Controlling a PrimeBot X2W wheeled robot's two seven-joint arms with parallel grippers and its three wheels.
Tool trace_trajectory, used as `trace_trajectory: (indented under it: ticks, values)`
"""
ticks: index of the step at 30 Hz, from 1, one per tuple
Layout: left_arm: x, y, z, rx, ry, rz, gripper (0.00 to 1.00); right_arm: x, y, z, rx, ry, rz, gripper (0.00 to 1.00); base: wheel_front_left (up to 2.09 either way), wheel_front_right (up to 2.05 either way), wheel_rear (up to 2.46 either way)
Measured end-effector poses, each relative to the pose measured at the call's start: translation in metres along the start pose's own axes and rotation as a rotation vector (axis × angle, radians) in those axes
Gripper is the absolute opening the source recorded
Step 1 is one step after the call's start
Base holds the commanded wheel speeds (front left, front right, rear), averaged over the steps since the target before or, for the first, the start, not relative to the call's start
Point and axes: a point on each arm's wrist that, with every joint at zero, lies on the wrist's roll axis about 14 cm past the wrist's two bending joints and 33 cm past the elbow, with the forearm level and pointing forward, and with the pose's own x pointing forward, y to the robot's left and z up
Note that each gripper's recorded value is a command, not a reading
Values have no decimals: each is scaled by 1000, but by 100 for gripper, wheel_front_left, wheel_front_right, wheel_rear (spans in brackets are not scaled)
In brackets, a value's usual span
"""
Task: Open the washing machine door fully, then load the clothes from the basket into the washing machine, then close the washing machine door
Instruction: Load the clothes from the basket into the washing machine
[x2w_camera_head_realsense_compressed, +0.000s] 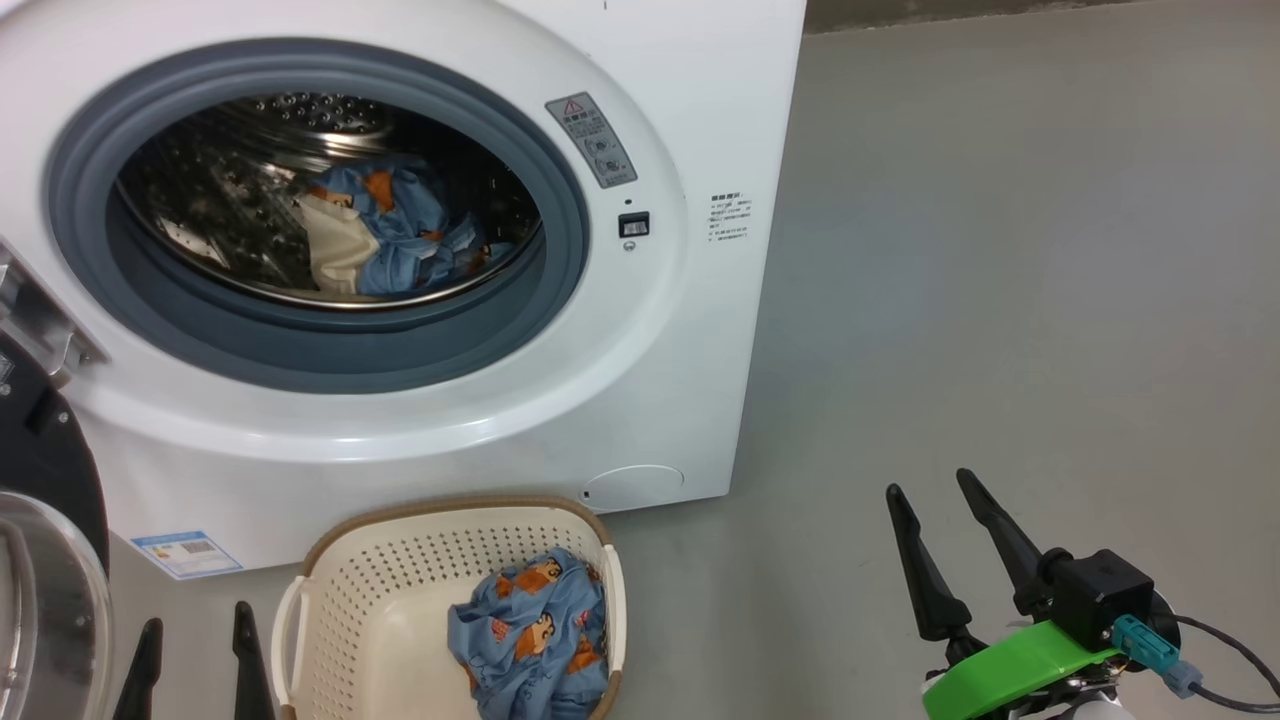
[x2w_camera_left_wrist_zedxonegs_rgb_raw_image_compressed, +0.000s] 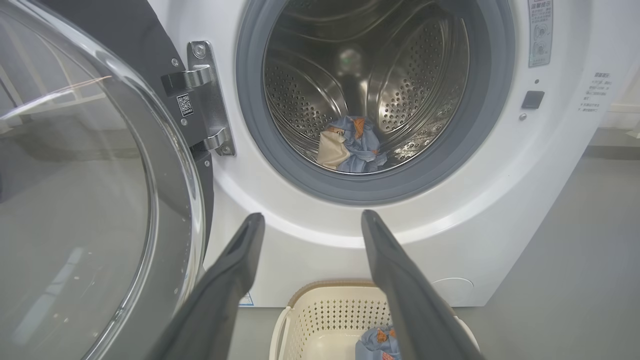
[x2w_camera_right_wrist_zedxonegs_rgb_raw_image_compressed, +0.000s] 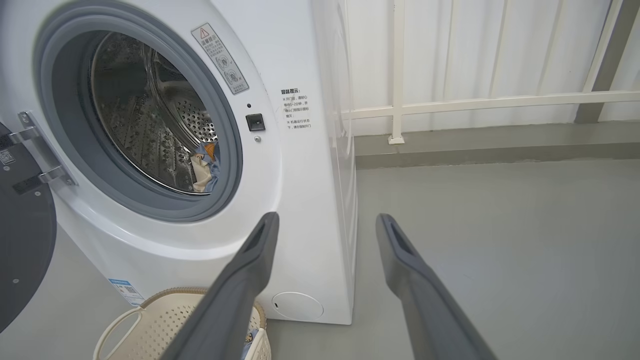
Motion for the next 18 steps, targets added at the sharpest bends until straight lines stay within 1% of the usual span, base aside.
trace_trajectory:
  ticks: [11, 18]
  values:
    - [1, -4, -4, -7, 12, -20, 100, 0, -4, -2, 1, 4, -13, 100, 0, 0, 0]
    - [4, -6, -15, -23, 47, -20, 100, -1, -8, -14, 5, 39, -24, 100, 0, 0, 0]
